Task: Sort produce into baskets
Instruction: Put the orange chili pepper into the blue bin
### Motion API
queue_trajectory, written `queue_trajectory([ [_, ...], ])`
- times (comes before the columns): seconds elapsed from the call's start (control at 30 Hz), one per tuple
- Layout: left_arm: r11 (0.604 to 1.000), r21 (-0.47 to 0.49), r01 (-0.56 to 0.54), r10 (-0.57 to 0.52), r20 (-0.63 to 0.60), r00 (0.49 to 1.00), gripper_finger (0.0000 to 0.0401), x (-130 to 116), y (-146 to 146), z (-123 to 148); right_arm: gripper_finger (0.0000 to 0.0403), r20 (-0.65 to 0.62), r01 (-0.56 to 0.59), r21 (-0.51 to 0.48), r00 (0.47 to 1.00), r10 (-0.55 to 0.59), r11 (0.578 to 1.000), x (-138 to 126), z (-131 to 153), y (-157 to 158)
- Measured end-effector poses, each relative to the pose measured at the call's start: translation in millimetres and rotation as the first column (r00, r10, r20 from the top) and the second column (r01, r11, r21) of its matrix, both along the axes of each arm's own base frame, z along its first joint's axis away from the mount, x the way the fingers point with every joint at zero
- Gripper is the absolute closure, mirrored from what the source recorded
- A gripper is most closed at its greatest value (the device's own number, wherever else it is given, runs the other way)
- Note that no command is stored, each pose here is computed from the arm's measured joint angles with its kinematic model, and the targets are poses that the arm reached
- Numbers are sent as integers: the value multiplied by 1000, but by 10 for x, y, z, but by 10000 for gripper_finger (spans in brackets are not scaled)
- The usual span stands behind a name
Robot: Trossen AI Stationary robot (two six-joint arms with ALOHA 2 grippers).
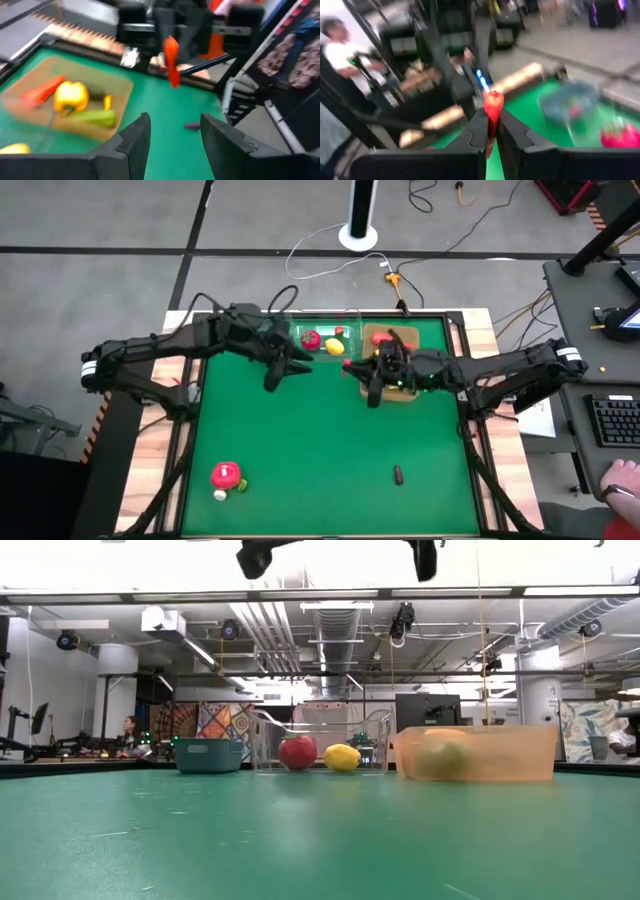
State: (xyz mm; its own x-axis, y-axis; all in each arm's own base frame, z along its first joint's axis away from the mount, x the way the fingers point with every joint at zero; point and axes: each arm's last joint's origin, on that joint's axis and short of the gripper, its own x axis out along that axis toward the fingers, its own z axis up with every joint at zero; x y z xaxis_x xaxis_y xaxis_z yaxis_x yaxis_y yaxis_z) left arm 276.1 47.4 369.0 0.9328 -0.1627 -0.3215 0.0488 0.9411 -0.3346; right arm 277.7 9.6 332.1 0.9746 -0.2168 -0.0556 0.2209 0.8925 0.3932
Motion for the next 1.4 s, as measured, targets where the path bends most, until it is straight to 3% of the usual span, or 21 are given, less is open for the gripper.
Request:
queue_trajectory([
  [0.2,999,-29,37,-34,83,996,246,294,-95,-73,385,122,-67,-55,990,73,996,14,125,-104],
  [0.67,994,-103,34,-12,211,978,250,721,-54,-261,385,88,-78,-105,992,87,991,26,95,-104],
  [0.77,994,-102,27,-5,208,978,285,719,-50,-262,385,76,-71,-104,994,79,992,30,82,-106],
  [0.87,995,-100,23,-2,204,979,350,711,-37,-261,381,77,-70,-109,994,79,992,29,84,-106],
  [0.97,995,-99,21,-1,197,980,389,710,-36,-268,369,72,-57,-121,995,66,991,29,82,-110],
  [1.23,992,-127,1,19,154,988,396,704,-18,-304,306,65,-2,-48,998,5,999,14,67,-209],
  [1.4,986,-161,-40,46,32,998,396,654,68,-406,264,7,49,26,999,-49,998,4,-2,-305],
])
